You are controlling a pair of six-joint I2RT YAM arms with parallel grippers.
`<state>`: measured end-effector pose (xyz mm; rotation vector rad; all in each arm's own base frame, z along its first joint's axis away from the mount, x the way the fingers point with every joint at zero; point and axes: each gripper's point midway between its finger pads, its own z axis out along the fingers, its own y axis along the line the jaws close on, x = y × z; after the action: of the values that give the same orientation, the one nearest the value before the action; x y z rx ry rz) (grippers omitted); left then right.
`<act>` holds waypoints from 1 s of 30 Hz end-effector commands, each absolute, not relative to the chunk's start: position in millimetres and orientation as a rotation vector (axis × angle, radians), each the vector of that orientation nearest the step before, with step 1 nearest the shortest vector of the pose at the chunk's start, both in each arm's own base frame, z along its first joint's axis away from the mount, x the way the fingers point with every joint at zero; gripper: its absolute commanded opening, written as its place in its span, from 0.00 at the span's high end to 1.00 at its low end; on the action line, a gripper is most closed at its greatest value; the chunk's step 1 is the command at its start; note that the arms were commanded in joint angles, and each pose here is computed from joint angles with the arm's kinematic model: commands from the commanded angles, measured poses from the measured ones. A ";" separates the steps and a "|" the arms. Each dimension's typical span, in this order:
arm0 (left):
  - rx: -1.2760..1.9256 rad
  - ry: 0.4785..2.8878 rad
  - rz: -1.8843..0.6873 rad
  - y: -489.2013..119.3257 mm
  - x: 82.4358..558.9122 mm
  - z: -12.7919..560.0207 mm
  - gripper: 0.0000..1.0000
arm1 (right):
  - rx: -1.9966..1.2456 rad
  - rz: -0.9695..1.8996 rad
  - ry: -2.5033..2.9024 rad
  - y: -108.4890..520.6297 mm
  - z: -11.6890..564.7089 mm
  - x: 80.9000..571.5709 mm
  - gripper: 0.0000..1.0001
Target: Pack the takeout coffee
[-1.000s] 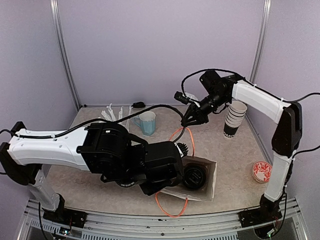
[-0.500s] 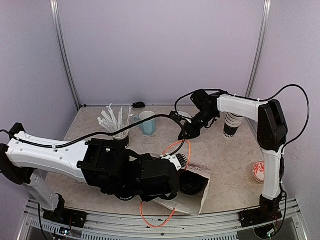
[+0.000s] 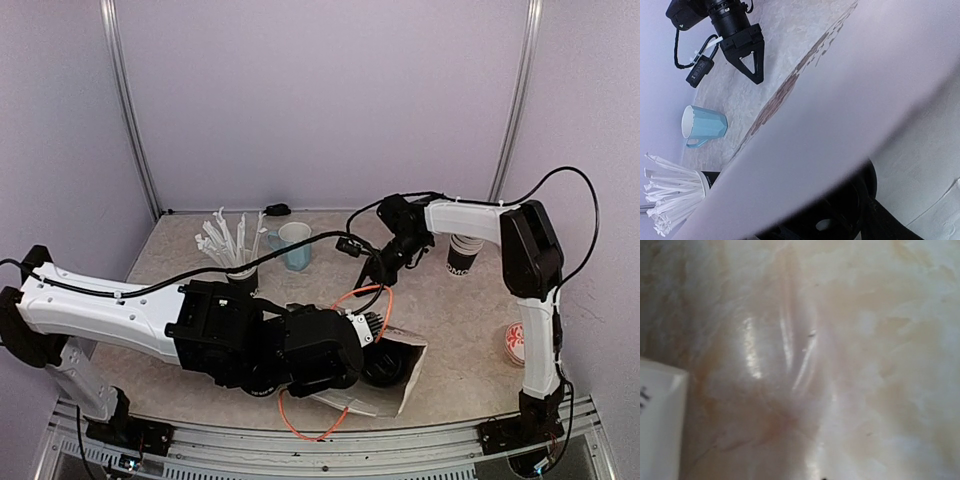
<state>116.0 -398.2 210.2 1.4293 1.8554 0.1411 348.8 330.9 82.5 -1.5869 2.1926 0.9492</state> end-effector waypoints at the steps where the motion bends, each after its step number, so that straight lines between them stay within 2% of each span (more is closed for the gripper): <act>1: 1.439 1.830 0.111 -400.0 122.9 214.1 0.46 | -1.649 1.055 2.195 336.3 68.5 323.6 0.82; 17: 1.461 1.751 0.087 -401.8 130.9 223.8 0.47 | -1.688 1.190 2.157 341.8 71.2 305.6 0.82; 25: 1.474 1.806 0.086 -399.9 137.0 212.5 0.47 | -1.549 1.077 2.072 302.5 158.6 326.1 0.72; 30: 1.443 1.836 0.078 -400.2 145.1 214.2 0.47 | -1.478 0.975 1.991 275.4 223.1 318.8 0.68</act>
<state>139.9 -395.2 207.1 1.4768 1.8157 0.1192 332.4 295.0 158.9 -1.5286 2.0802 1.0315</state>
